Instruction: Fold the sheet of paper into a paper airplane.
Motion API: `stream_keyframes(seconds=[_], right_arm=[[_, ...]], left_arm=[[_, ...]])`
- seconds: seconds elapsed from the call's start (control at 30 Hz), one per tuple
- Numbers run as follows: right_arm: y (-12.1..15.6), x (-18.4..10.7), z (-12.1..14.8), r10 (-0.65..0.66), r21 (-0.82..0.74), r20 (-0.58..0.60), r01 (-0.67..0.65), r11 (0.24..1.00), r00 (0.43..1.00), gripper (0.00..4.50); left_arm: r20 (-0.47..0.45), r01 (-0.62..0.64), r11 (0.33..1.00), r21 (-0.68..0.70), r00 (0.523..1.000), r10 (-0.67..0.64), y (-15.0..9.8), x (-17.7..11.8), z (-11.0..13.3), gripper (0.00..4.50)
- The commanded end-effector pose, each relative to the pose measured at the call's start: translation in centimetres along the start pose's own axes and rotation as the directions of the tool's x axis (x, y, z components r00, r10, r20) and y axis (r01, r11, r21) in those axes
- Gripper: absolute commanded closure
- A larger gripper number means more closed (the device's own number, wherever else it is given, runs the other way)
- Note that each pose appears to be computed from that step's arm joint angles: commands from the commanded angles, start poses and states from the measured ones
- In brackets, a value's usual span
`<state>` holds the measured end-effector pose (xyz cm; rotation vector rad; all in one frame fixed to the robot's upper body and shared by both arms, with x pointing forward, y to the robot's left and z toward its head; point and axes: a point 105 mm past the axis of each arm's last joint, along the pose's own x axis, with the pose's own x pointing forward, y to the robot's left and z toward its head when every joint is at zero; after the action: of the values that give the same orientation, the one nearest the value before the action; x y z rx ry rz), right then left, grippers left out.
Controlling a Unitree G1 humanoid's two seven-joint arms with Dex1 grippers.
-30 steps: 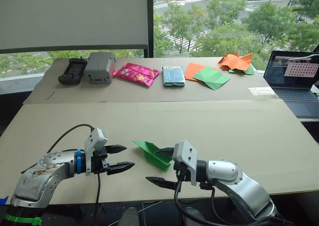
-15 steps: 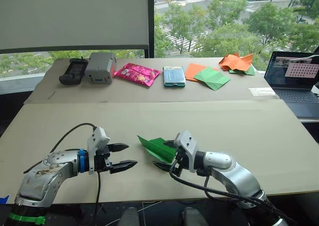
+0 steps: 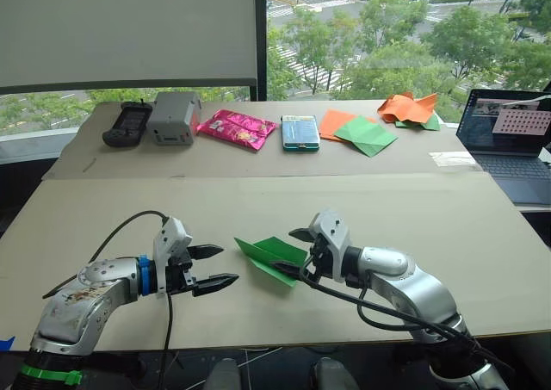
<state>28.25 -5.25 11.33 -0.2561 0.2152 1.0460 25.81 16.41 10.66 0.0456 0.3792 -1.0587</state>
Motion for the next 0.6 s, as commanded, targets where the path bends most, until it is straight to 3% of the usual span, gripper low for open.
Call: stream_keyframes(seconds=[0.03, 0.1, 0.13, 0.53, 0.6], right_arm=[[0.2, -0.2, 0.8, -0.011, -0.185, -0.017, 0.007, 0.983, 1.0, 0.0], [0.2, -0.1, 0.3, -0.017, -0.222, -0.036, 0.009, 0.975, 0.999, 0.0], [0.2, -0.1, 0.2, -0.02, -0.232, -0.039, 0.011, 0.973, 0.999, 0.25], [0.9, 0.3, -1.4, -0.032, -0.259, -0.068, 0.013, 0.966, 0.997, 4.28], [1.1, 0.4, -1.9, -0.025, -0.246, -0.085, 0.004, 0.969, 0.996, 4.45]], left_arm=[[0.028, 0.004, 0.999, 0.044, 1.0, -0.005, 0.0, 0.1, 1.1, 0.03], [0.028, 0.004, 0.999, 0.044, 1.0, -0.005, 0.0, 0.2, 1.0, 0.03], [0.028, 0.005, 0.999, 0.044, 1.0, -0.006, 0.0, 0.2, 1.0, 0.01], [0.025, 0.002, 0.999, 0.037, 1.0, -0.003, 0.1, 0.1, 1.2, 0.0], [0.023, 0.002, 0.999, 0.037, 1.0, -0.002, 0.1, 0.1, 1.2, 0.0]])
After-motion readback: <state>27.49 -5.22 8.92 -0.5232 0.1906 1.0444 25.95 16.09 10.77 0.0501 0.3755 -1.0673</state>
